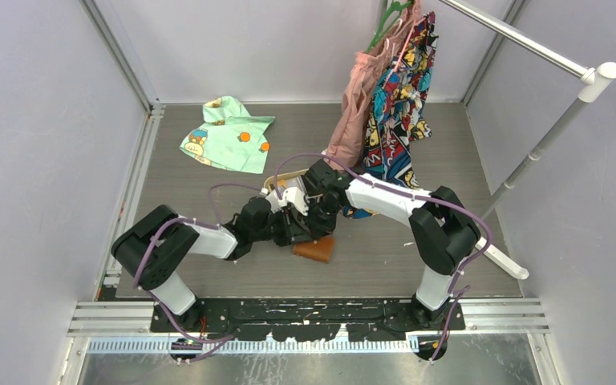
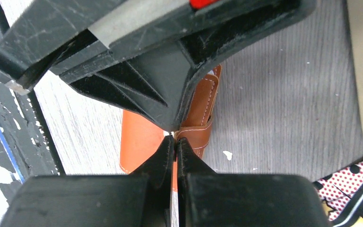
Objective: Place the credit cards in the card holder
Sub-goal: Close the card holder at the center of the board.
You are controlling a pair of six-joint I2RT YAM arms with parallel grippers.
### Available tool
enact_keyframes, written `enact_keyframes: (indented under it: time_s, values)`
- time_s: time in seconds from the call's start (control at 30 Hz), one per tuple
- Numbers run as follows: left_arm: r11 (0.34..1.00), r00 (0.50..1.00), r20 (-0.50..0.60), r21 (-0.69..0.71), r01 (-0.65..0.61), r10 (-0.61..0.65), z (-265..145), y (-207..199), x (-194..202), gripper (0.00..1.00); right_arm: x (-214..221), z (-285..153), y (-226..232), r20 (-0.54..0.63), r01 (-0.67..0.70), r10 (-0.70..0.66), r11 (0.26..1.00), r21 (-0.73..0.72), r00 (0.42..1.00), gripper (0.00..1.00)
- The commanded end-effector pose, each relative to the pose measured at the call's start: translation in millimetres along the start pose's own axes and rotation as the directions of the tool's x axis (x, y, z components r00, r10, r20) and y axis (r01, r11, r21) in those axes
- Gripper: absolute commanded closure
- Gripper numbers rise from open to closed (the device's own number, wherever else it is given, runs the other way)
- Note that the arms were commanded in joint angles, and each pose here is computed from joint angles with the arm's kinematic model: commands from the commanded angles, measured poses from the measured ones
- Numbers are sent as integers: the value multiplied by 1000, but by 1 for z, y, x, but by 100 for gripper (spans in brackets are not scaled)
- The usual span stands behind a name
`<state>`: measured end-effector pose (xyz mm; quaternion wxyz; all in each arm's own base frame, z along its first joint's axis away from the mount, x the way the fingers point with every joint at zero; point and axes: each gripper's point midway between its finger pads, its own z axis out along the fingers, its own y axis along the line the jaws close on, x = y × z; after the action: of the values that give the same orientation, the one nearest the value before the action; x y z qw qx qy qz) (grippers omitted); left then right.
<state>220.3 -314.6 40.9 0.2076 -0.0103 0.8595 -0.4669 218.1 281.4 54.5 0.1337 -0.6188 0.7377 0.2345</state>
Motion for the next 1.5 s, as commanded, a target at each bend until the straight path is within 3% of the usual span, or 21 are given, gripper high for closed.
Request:
enact_keyframes:
  time_s: [0.0,0.3,0.63,1.47]
  values:
    - [927,989,-121,-374,38,-89,-29,103,59,100,9,3,28,-31,-45,42,993,-106,999,95]
    - [929,988,-118,-366,49,-98,-25,103,59,100,2,15,39,-21,-131,129,979,-158,991,94]
    - [933,988,-119,-357,53,-101,-23,103,60,100,-1,19,39,-29,-254,253,956,-144,967,66]
    - [936,987,-126,-349,47,-97,-24,101,60,100,19,12,22,-97,-238,232,969,-59,968,67]
